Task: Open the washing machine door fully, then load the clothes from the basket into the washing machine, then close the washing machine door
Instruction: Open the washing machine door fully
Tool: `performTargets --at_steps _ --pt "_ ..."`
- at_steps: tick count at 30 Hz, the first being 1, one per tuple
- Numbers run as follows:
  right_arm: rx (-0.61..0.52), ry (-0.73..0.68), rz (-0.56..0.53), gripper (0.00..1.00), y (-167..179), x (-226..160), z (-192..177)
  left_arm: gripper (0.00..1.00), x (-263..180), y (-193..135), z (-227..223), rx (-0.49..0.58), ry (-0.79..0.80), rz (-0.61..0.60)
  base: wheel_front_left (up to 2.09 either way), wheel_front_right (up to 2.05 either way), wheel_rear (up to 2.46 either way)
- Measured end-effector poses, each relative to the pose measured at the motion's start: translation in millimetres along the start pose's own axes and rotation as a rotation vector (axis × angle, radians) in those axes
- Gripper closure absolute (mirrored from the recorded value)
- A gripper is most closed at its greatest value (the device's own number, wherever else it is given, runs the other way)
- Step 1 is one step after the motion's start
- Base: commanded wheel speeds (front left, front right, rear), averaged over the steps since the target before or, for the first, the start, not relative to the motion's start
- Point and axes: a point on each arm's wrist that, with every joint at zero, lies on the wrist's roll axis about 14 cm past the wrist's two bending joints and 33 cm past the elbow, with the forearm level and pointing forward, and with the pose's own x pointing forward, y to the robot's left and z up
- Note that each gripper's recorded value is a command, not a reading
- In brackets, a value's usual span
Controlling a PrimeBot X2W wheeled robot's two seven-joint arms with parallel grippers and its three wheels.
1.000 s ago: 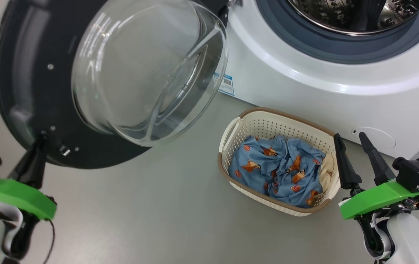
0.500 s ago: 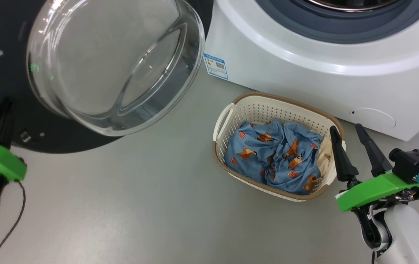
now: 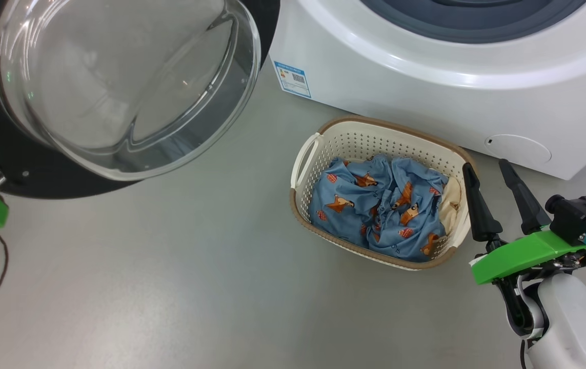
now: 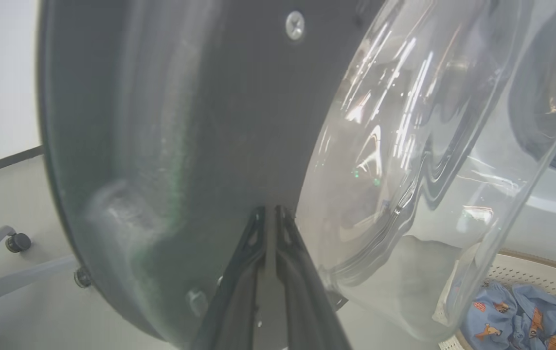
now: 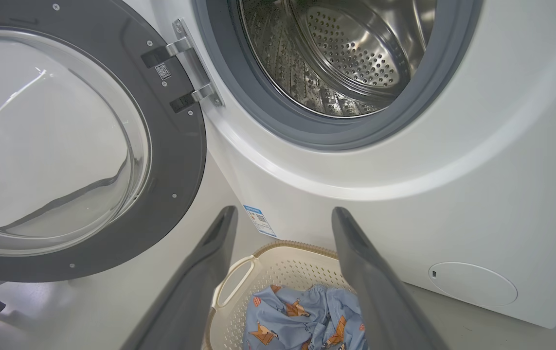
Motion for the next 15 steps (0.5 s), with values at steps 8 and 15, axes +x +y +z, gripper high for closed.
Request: performTargets --at_steps 8,15 --pt "-0.002 -0.002 0.003 0.00 1 1 1 1.00 0 17 5 -0.003 0.010 0.053 0.00 0.00 0.00" --pt "-0.007 -0.011 0.005 0.00 3 2 6 1.00 -1 16 4 0.001 0.006 0.046 0.00 0.00 0.00"
